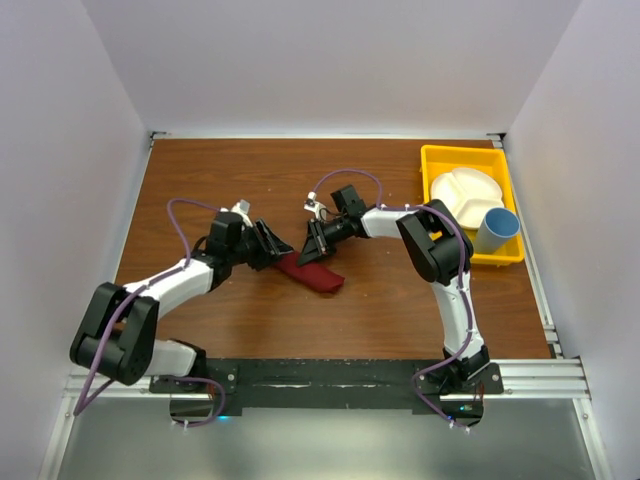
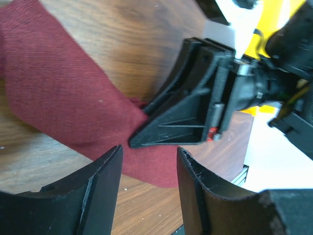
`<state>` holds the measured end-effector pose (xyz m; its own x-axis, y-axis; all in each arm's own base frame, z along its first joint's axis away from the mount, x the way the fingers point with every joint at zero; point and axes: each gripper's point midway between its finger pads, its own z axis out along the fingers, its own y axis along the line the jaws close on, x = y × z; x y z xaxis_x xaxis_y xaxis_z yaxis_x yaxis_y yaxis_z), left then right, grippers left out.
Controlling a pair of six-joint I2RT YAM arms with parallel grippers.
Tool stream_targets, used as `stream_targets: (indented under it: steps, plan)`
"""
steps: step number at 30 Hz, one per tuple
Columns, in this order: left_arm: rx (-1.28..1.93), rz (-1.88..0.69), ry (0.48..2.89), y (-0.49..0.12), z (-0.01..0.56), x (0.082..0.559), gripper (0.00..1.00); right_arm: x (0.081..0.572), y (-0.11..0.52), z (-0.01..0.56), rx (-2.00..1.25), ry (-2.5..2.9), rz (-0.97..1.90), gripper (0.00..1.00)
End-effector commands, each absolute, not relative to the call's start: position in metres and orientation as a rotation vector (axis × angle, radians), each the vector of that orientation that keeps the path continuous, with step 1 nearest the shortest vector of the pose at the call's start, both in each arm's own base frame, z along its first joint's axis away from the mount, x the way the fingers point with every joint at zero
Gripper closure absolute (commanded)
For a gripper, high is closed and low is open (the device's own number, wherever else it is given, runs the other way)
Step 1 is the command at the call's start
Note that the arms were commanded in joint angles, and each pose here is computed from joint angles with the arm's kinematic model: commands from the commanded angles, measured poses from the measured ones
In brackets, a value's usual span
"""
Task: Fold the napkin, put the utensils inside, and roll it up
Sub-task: Roll the napkin with the utensil
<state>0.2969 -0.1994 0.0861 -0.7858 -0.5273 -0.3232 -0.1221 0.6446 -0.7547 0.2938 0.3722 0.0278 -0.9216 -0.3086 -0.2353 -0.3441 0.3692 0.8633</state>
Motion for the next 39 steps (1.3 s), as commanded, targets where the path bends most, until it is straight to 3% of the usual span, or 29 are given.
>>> stream_targets:
  steps: [1, 8, 14, 22, 30, 39]
  plan:
    - [-0.518, -0.994, 2.336, -0.201, 0.076, 0.308, 0.49, 0.296, 0.368, 0.017, -0.542, 2.640, 1.522, 0.91]
    - [-0.536, -0.940, 2.370, -0.197, 0.053, 0.309, 0.50, 0.298, 0.364, 0.016, -0.568, 2.668, 1.471, 0.87]
    - [-0.470, -0.955, 2.290, -0.198, 0.083, 0.315, 0.52, 0.296, 0.363, 0.016, -0.555, 2.665, 1.508, 0.96]
    - [-0.486, -1.059, 2.223, -0.210, 0.115, 0.327, 0.55, 0.300, 0.361, 0.015, -0.540, 2.664, 1.490, 0.96]
    - [-0.562, -1.036, 2.326, -0.210, 0.063, 0.321, 0.60, 0.299, 0.361, 0.018, -0.538, 2.663, 1.491, 0.95]
    - [-0.578, -0.955, 2.398, -0.199, 0.021, 0.306, 0.64, 0.303, 0.352, 0.023, -0.611, 2.675, 1.363, 0.77]
